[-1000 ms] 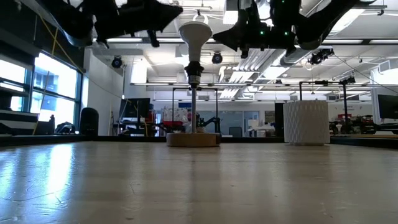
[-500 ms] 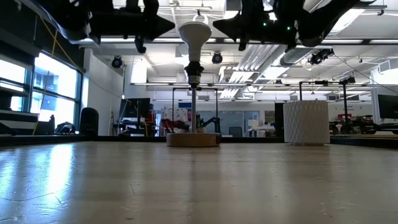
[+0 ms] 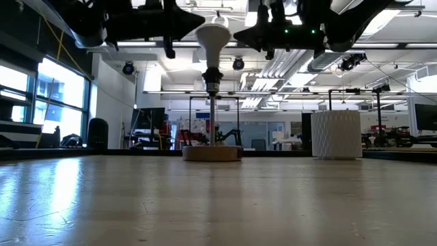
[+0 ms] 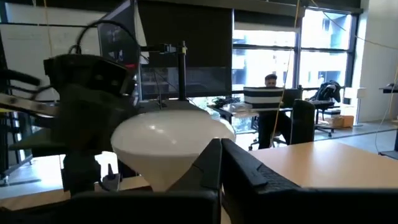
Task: Screw lightbulb
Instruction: Remove the lightbulb from the brown lamp
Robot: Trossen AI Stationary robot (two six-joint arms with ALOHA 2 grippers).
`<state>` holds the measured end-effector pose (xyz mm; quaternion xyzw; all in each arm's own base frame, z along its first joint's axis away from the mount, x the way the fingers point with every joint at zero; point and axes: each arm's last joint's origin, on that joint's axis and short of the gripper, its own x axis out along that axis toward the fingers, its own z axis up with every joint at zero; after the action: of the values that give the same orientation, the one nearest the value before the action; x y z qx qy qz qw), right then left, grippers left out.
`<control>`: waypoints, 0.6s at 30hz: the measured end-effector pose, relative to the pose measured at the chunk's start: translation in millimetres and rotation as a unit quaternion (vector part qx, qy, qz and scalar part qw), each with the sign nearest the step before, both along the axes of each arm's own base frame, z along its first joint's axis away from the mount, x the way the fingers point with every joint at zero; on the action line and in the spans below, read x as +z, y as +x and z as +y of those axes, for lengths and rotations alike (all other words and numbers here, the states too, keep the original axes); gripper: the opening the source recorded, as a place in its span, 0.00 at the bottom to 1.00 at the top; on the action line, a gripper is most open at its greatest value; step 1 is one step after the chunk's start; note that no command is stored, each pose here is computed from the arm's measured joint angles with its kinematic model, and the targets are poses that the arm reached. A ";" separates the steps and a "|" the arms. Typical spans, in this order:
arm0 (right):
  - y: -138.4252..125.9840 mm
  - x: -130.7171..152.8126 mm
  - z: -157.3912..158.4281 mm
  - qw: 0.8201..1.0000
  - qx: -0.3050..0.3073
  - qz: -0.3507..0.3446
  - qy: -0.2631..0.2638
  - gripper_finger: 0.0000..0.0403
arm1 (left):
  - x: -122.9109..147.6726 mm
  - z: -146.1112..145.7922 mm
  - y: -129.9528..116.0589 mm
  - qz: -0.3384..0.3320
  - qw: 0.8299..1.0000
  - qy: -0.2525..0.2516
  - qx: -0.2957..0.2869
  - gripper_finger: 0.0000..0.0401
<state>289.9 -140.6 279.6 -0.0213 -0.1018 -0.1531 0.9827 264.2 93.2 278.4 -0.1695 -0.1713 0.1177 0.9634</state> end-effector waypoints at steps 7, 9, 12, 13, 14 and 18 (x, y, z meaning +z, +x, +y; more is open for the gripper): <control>-7.4 9.0 -4.0 0.999 -0.028 -0.019 -0.007 0.00 | 2.9 -17.9 1.5 0.017 1.000 0.013 0.011 0.00; -10.5 17.3 0.7 0.999 -0.022 -0.035 -0.015 0.00 | 2.6 -18.9 -1.4 0.044 0.998 0.015 0.032 0.00; -10.3 18.6 8.5 0.999 0.015 -0.031 -0.021 0.00 | 4.2 -17.5 -8.6 0.079 0.992 0.021 0.091 0.00; -9.3 16.6 11.2 0.999 0.028 -0.027 -0.021 0.00 | 4.5 -16.4 -10.6 0.087 0.989 0.023 0.116 0.00; -8.0 14.9 13.2 0.999 0.037 -0.021 -0.018 0.00 | 5.0 -15.4 -12.6 0.095 0.985 0.025 0.142 0.00; 0.3 7.8 20.1 0.998 0.054 -0.012 -0.015 0.00 | 8.6 -10.5 -15.5 0.087 0.974 0.038 0.206 0.00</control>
<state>290.2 -120.5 287.4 -0.0285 -0.1169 -0.0985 0.9878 248.6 82.7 286.9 -0.0832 -0.1224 0.3218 0.9352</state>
